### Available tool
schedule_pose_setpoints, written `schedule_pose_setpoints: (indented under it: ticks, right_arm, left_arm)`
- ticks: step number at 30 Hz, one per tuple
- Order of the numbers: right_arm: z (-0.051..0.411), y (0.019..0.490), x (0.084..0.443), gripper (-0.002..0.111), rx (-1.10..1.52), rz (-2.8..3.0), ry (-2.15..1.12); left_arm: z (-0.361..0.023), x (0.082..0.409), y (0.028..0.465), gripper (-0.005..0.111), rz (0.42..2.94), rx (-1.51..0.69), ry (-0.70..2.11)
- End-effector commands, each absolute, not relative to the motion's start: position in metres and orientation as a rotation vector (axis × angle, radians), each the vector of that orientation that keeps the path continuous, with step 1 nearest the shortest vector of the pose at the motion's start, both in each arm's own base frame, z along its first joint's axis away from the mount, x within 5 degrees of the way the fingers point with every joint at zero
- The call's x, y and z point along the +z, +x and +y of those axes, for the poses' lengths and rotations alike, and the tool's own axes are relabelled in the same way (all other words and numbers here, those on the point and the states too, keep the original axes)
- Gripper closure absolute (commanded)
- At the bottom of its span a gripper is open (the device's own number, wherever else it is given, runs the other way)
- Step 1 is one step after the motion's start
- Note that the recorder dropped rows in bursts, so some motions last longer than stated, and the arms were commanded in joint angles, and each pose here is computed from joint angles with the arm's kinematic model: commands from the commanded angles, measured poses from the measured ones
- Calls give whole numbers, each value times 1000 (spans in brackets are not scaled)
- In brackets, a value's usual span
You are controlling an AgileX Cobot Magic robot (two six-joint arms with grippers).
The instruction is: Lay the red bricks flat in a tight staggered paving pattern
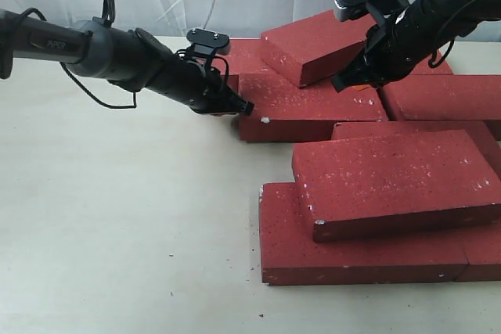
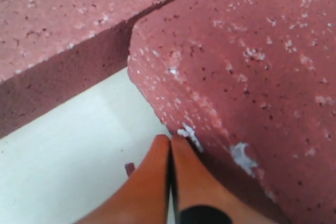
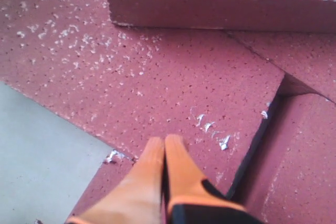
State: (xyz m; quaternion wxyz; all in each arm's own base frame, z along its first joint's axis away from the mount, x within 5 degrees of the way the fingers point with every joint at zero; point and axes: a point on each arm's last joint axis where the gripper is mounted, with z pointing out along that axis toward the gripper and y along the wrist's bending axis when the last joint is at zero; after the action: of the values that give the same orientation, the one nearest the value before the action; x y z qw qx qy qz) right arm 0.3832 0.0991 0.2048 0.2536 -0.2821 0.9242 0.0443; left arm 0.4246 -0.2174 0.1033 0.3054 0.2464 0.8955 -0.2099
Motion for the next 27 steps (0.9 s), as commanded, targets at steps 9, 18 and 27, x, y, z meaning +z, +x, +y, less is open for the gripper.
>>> schedule_pose_setpoints:
  ticks: [9, 18, 27]
  right_arm:
    - [97, 382, 207, 109, 115, 2510, -763]
    - [97, 382, 207, 109, 115, 2511, -767]
    - [97, 382, 207, 109, 111, 2510, -771]
  left_arm:
    - [-226, 103, 420, 107, 2354, -517, 745]
    - [-198, 121, 428, 107, 2426, -566, 604]
    - [-237, 102, 417, 107, 2388, -513, 637]
